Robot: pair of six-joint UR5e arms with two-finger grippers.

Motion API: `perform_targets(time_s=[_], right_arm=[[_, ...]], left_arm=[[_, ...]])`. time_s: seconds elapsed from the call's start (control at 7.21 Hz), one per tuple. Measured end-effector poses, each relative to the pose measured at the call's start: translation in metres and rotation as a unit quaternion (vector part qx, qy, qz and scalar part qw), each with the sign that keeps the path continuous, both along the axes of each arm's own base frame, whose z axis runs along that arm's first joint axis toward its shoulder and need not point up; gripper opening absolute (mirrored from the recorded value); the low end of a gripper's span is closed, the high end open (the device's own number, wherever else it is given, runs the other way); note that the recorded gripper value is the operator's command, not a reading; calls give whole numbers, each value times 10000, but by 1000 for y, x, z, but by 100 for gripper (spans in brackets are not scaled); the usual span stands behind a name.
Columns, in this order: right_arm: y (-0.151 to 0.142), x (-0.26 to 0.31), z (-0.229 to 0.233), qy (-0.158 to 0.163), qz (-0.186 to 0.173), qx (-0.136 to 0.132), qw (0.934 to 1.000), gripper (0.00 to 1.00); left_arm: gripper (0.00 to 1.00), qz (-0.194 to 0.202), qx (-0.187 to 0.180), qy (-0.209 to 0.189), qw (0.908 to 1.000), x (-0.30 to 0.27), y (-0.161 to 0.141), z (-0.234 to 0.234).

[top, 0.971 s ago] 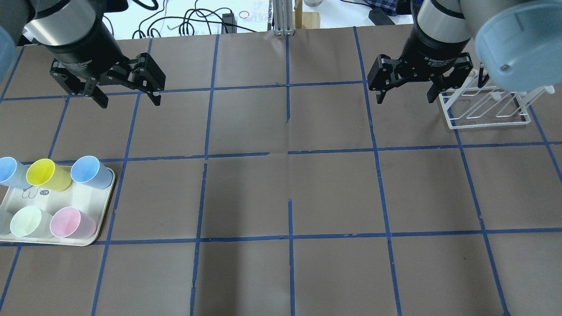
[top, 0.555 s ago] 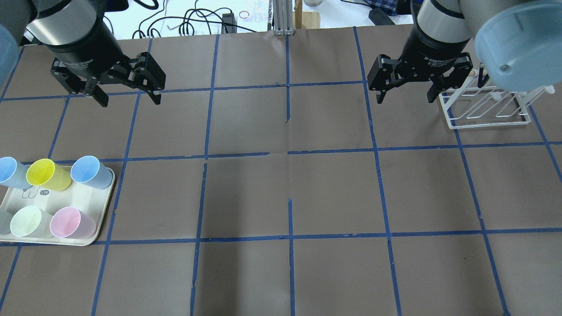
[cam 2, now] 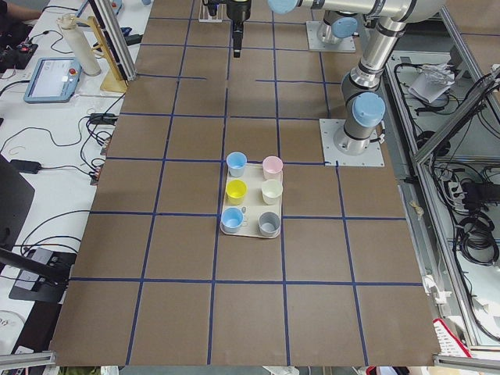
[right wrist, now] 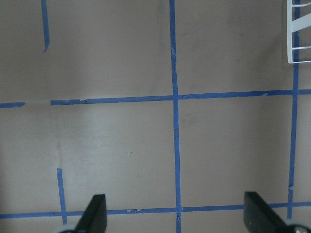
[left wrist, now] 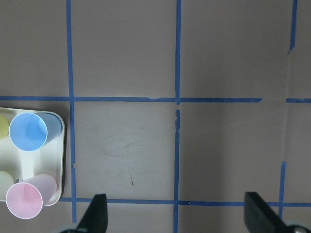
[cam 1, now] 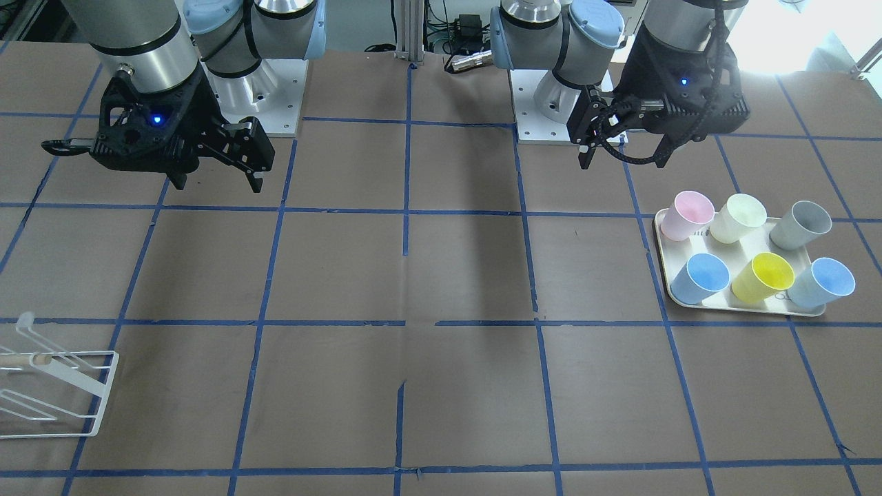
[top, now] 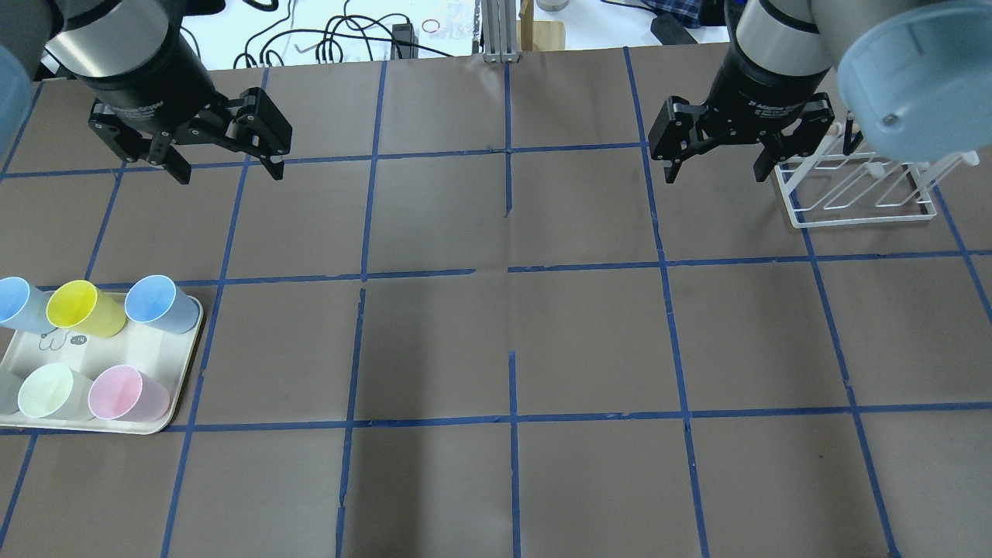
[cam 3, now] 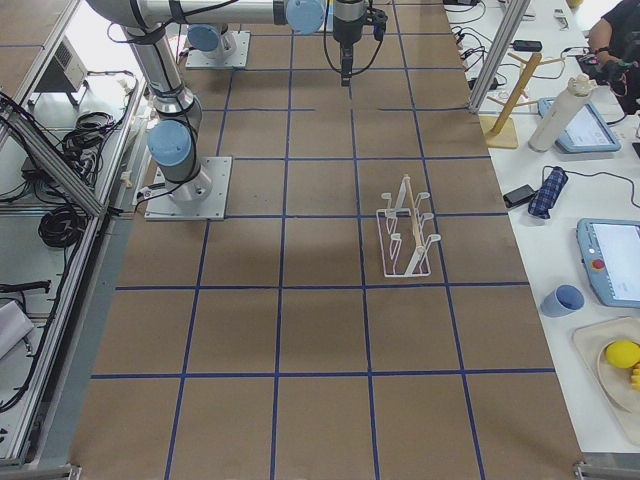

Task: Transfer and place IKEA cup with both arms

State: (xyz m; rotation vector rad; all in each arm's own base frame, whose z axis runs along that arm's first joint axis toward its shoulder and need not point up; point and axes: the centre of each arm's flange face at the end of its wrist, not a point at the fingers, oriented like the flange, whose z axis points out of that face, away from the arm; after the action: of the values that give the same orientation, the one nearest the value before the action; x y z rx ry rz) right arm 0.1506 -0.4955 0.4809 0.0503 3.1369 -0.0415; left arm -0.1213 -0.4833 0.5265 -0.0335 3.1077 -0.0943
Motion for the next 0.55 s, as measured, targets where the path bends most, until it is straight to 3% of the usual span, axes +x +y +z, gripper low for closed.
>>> perform_targets(time_s=[0.55], right_arm=[[0,0,1,-2,-1,-6,10000,100]], left_arm=[[100,0,4,-6,10000,0,0,-1]])
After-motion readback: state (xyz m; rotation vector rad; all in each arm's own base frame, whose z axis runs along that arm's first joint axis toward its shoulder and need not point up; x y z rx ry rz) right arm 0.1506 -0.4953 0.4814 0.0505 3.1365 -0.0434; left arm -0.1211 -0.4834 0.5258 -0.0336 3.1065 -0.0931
